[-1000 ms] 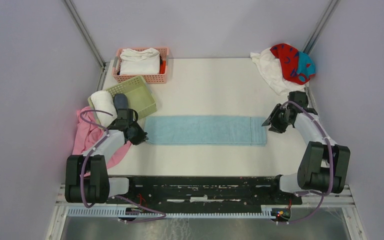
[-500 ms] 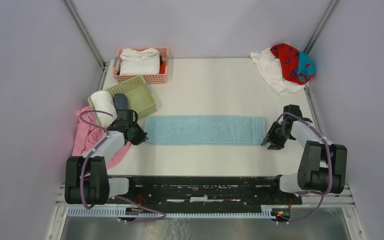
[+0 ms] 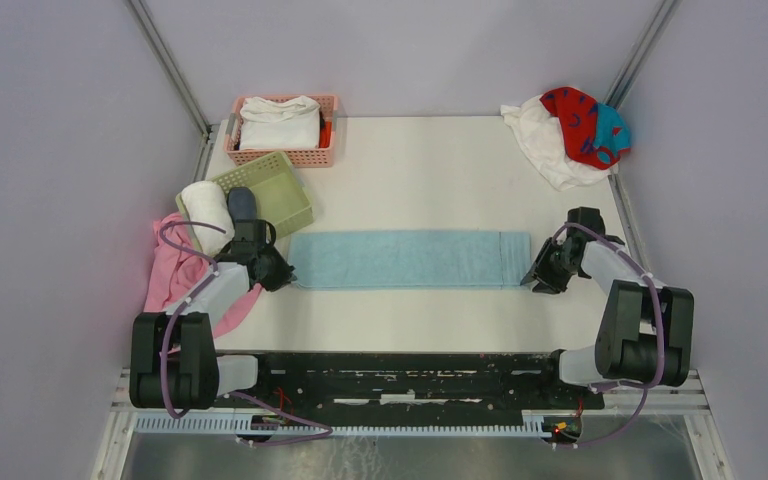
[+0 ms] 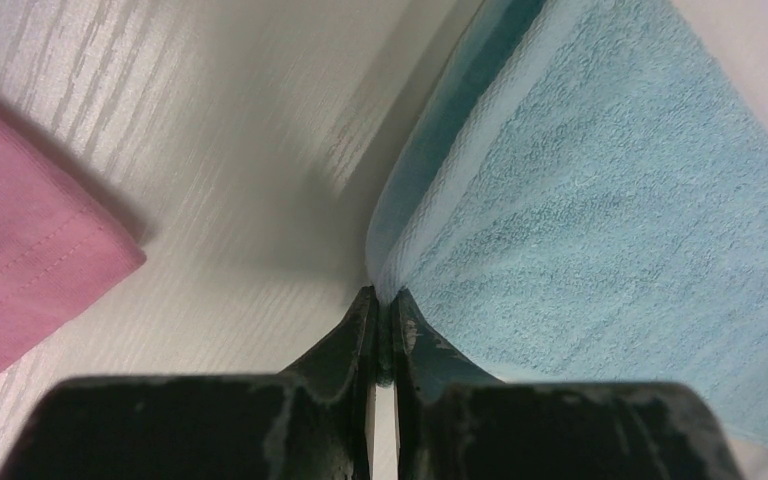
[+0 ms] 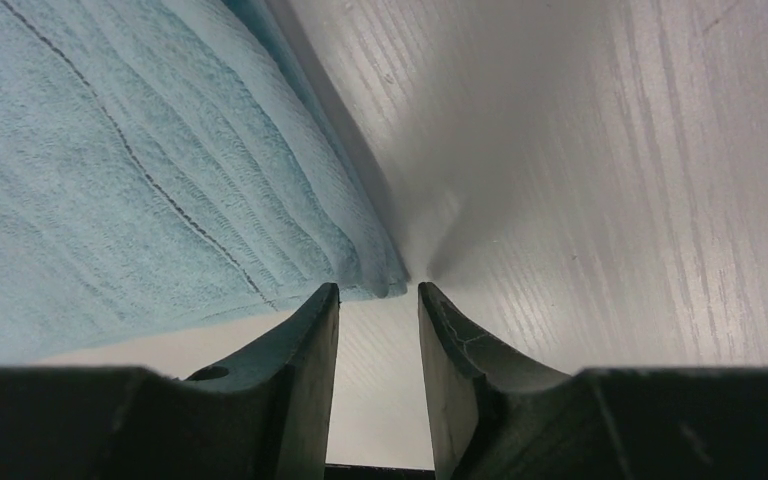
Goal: Roll the towels
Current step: Fold the towel at the center of the board.
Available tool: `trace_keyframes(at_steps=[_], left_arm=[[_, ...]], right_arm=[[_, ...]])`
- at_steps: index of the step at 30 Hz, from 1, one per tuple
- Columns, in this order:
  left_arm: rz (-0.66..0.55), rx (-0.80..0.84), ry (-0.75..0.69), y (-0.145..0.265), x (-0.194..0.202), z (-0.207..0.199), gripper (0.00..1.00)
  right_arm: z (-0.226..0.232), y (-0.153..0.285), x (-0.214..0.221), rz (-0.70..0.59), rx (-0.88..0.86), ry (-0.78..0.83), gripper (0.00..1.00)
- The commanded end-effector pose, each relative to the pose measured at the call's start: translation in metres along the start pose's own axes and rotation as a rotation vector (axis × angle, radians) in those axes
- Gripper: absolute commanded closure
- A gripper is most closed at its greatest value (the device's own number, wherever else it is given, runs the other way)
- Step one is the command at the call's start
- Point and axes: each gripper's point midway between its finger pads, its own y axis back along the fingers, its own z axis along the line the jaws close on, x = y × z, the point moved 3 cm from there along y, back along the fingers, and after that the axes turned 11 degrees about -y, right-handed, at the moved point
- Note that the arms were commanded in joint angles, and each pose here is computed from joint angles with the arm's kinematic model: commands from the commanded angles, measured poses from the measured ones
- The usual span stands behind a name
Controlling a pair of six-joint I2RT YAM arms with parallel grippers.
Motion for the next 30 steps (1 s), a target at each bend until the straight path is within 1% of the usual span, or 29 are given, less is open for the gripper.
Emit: trace_keyframes(at_steps=[1, 6, 10, 14, 17, 18, 21, 24, 26, 30], left_arm=[[-0.046, 0.021, -0.017, 0.002, -0.009, -0.004, 0.88], [-0.044, 0.016, -0.016, 0.002, -0.008, -0.003, 0.89], [-0.043, 0.013, -0.017, 0.002, -0.008, -0.002, 0.90], [-0.043, 0.009, -0.016, 0.002, -0.008, -0.001, 0.90], [-0.050, -0.012, -0.013, 0.004, -0.009, 0.001, 0.93], [-0.060, -0.022, -0.012, 0.006, -0.011, 0.002, 0.93], [-0.073, -0.046, -0.008, 0.009, -0.012, 0.006, 0.95], [-0.067, -0.054, -0.005, 0.008, -0.012, 0.007, 0.95], [-0.062, -0.059, -0.004, 0.006, -0.010, 0.008, 0.95], [-0.059, -0.063, 0.001, 0.005, -0.010, 0.009, 0.96]], right_arm=[[0.018, 0.014, -0.013, -0.079, -0.086, 0.028, 0.57], [0.014, 0.004, -0.016, -0.070, -0.059, 0.015, 0.59], [0.011, -0.001, -0.018, -0.079, -0.039, 0.011, 0.65], [0.013, 0.006, -0.021, -0.089, -0.037, 0.013, 0.78], [0.018, 0.023, -0.021, -0.091, -0.037, 0.013, 0.95], [0.019, 0.029, -0.019, -0.083, -0.040, 0.007, 0.99], [0.026, 0.043, -0.006, -0.027, -0.088, -0.010, 1.00], [0.031, 0.042, 0.010, 0.036, -0.148, -0.053, 1.00], [0.028, 0.031, 0.021, 0.078, -0.172, -0.092, 1.00], [0.016, 0.000, 0.034, 0.133, -0.151, -0.148, 0.98]])
